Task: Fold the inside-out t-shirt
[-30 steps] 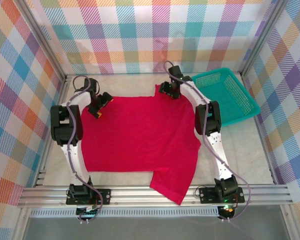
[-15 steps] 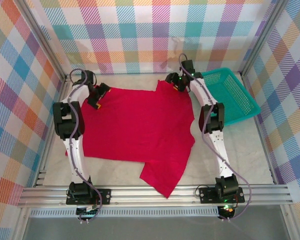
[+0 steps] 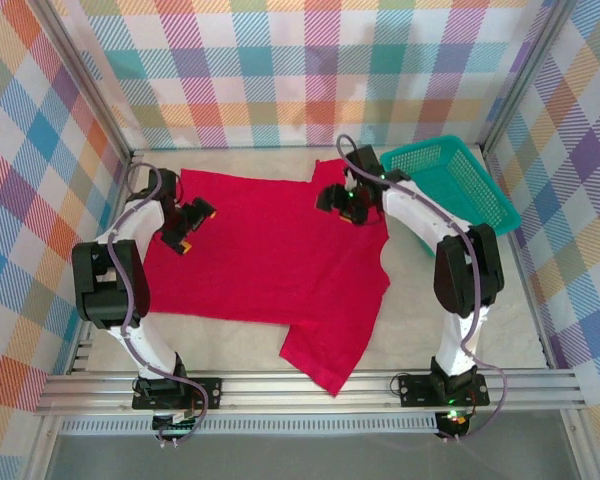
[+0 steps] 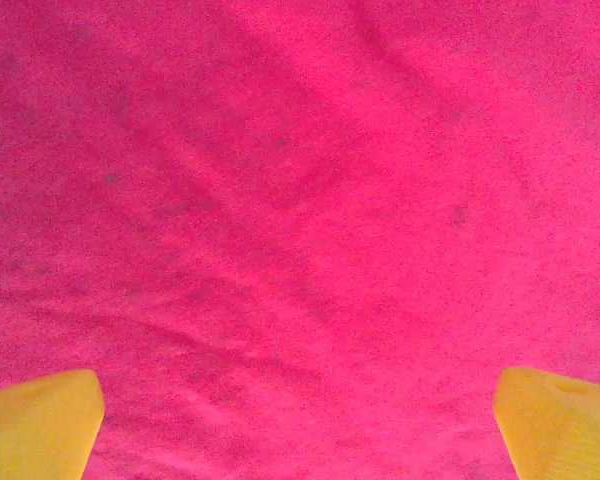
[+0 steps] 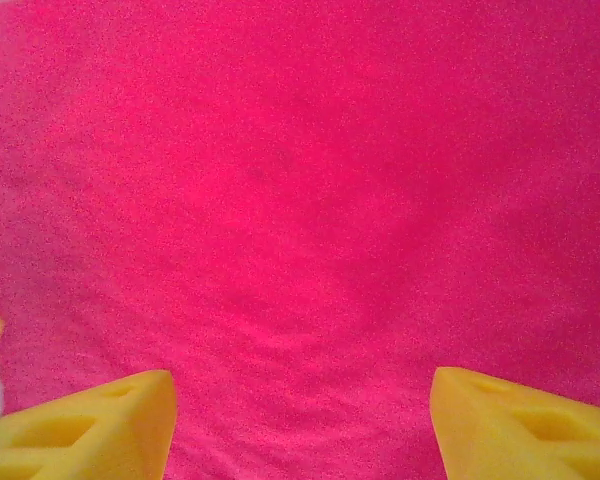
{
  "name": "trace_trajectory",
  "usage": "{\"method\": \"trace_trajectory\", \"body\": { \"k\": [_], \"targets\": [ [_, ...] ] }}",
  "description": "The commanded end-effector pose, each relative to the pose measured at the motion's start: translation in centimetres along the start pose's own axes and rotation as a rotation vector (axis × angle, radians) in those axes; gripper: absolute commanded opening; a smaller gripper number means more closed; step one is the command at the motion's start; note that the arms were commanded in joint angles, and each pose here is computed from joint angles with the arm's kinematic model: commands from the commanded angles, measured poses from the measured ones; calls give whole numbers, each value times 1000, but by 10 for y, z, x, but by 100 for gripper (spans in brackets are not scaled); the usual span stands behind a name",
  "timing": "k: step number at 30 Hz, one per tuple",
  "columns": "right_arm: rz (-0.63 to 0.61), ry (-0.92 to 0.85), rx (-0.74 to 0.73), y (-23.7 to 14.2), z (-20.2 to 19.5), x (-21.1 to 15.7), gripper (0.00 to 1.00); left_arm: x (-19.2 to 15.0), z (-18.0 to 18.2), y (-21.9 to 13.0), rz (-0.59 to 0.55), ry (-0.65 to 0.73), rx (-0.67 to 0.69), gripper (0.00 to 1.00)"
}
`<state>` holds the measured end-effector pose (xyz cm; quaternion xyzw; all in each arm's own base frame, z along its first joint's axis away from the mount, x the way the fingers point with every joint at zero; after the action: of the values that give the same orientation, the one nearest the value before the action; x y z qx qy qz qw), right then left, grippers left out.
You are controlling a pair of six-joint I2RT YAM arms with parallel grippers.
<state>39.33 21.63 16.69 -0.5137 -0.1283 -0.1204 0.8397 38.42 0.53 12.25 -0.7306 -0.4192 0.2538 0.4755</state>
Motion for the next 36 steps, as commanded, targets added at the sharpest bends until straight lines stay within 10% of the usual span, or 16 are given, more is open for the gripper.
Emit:
{"method": "trace_trajectory", "body": {
  "k": [1,25,36],
  "targets": [
    [-9,45,-118,14,-37,-11,69,8,11,-3,-27,-17,-5,100],
    [108,-37,-388,106,-104,103,71,79,-19,33,-108,-76,26,100],
    [-60,-85,-117,31,-36,138,72,60,-9,-23,-144,-84,-11,100]
  ]
}}
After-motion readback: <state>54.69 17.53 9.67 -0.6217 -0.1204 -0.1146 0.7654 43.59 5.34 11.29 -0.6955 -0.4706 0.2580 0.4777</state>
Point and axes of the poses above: each hand's point on the last joint's axis, 136 mm out from that joint toward the fingers, its own y axis out along the fingers, its own z axis along the line the jaws close on, x = y × z, the point moved 5 cm from there along -y, back along the fingers, and after that the axes turned 9 degrees about -y, right-handed, at the moved point
